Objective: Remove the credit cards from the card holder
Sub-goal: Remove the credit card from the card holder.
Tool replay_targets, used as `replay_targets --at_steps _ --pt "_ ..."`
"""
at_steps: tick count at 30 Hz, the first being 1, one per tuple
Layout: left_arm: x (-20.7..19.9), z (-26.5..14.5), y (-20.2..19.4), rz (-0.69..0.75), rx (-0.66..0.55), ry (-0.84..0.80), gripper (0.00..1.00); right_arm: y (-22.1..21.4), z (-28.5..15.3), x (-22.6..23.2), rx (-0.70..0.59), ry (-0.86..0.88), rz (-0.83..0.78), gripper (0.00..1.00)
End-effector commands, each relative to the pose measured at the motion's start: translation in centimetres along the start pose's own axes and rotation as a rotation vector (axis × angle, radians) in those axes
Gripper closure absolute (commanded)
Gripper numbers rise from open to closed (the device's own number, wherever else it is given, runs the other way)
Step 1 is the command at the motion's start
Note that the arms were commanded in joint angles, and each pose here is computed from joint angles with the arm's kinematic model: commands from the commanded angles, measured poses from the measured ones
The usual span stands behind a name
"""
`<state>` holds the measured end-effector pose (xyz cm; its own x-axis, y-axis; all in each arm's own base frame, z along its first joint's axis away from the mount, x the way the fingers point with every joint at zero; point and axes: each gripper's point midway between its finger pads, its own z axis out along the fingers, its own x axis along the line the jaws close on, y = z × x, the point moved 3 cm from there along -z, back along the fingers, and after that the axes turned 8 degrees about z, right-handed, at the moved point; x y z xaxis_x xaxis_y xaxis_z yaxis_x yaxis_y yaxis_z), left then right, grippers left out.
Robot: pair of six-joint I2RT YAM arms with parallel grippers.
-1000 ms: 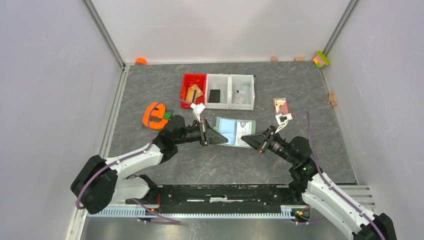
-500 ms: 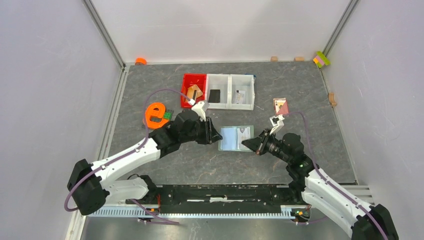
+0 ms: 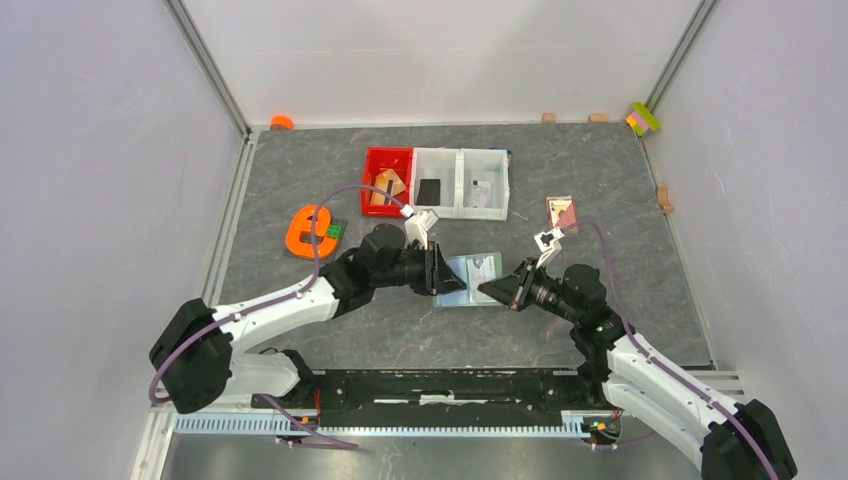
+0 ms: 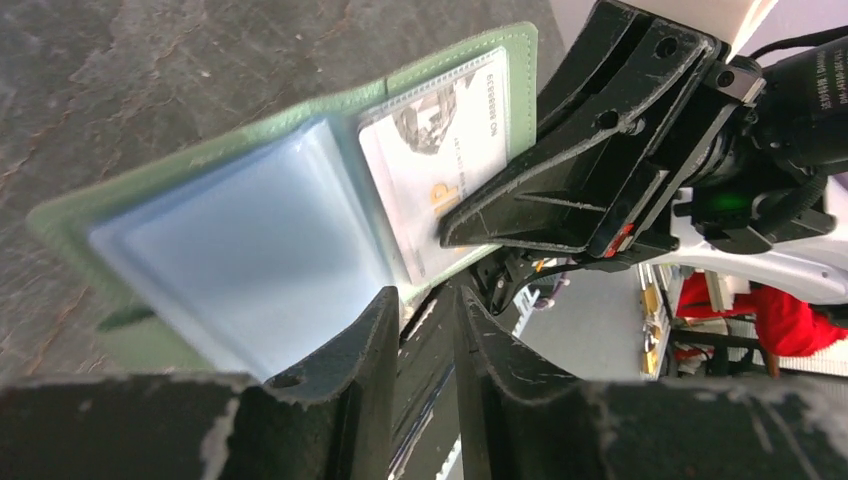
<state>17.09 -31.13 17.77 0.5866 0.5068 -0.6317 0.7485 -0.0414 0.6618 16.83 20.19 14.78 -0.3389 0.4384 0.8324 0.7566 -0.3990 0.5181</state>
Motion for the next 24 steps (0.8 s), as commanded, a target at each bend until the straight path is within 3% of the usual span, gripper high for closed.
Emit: replay_targets --at_steps 1,13,24 --pt "-2.2 0.2 1.6 -0.014 -0.061 -0.160 0.66 0.7 -0.1 3.6 0.008 0.177 0.014 1.00" --pt "-1.2 -0.8 2.1 -0.055 -0.097 -0.173 0.54 0.2 -0.6 5.9 0.062 0.315 0.108 1.00" --pt "-2.8 -1.2 3.2 -0.092 -0.177 -0.338 0.64 0.0 -0.9 6.9 0.090 0.381 0.146 1.00"
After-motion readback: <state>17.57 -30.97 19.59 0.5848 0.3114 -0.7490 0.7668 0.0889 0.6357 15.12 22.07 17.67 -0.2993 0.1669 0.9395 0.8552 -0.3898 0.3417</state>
